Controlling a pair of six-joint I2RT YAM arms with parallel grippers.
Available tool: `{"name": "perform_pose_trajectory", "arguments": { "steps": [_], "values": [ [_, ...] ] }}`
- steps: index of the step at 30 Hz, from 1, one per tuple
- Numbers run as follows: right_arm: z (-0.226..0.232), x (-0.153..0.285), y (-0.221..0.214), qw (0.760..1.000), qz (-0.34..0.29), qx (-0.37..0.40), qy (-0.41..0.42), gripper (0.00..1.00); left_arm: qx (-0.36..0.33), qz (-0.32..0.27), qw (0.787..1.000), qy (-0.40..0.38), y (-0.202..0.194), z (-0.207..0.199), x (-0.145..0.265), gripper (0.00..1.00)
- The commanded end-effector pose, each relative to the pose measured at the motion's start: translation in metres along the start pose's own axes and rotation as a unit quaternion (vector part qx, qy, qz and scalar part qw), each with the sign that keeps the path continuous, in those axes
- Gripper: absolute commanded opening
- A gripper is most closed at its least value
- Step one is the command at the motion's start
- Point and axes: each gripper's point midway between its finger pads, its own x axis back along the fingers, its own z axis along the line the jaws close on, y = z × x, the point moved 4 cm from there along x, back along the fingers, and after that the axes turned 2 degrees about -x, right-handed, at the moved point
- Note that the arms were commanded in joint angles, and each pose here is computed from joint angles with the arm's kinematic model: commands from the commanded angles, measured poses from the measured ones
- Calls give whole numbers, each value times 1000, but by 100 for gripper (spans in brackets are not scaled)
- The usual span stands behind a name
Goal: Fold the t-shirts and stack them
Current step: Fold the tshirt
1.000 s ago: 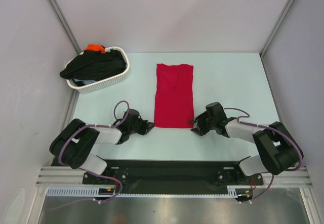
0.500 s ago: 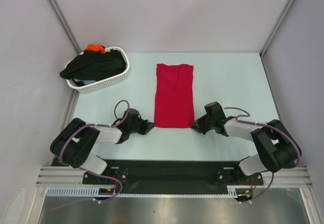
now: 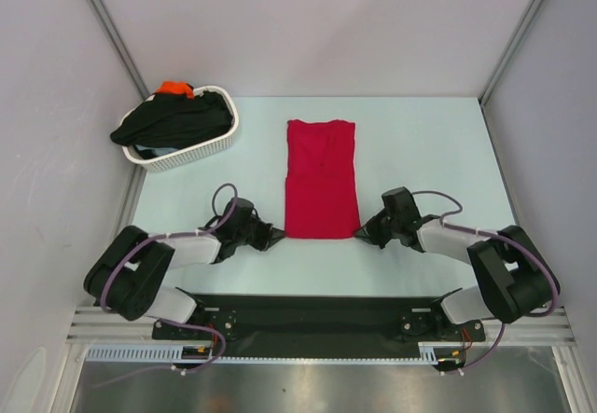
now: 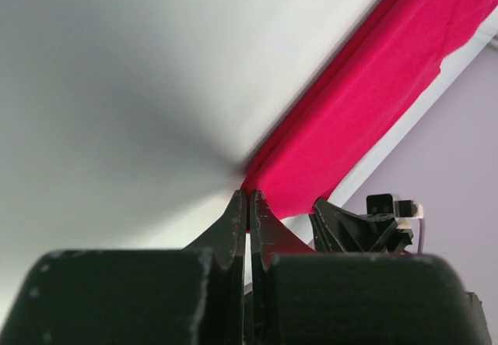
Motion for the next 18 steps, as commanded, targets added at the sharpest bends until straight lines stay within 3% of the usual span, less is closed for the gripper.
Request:
{"name": "perform_pose_trajectory", "arguments": {
  "steps": [1,9,18],
  "values": [
    [-8,14,-9,999,7,50,-2,0,-43,10,999,29,-5,22,18,0],
    [-40,30,-35,999,27,47,-1,0,-63,8,997,51,-13,65,39,0],
    [-57,60,-80,997,42,60,18,0,-101,17,993,53,-32,76,77,0]
  ]
}}
